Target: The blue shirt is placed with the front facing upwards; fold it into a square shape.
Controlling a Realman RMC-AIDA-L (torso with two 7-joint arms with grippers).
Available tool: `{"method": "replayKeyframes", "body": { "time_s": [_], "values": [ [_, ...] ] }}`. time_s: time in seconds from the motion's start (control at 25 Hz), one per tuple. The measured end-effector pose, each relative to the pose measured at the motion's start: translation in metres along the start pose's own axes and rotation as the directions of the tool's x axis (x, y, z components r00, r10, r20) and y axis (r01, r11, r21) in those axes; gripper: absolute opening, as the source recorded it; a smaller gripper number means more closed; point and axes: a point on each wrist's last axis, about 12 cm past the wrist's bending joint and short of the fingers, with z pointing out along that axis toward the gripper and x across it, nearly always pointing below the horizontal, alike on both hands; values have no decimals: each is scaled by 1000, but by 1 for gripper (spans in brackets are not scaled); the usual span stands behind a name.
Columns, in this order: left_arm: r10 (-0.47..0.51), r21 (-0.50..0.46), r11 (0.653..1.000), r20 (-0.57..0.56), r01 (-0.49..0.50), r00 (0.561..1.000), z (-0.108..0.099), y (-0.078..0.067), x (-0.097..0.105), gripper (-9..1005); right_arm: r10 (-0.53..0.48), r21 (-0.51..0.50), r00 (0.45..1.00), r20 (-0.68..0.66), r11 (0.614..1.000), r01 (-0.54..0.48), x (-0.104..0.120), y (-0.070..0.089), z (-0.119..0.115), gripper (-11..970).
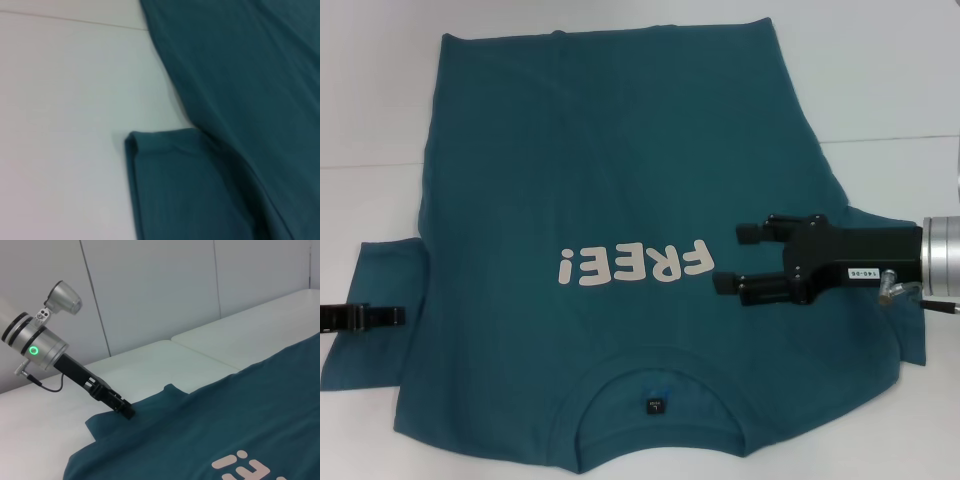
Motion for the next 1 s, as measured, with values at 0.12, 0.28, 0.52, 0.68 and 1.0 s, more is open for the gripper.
{"method": "replayKeyframes", "body": {
  "time_s": [0.12,0.28,0.52,0.68,1.0],
  "values": [
    [-1,15,1000,-2,1,1000,0,-2,-1,825,0,2,1000,0,1000,0,0,0,-1,917],
    [2,20,1000,6,-2,1000,-3,-2,-4,732,-1,5,1000,0,1000,1,0,-1,-1,917],
    [-44,-31,998,54,46,998,-16,12,-7,594,7,3,1000,-1,1000,-7,1,-1,-3,917],
    [-69,-38,997,68,71,995,-20,17,-7,696,13,4,1000,-3,1000,-13,2,-1,-4,917],
    [-75,-61,995,74,79,994,-18,20,-6,834,13,0,1000,-3,1000,-13,2,0,-4,918]
  ]
}}
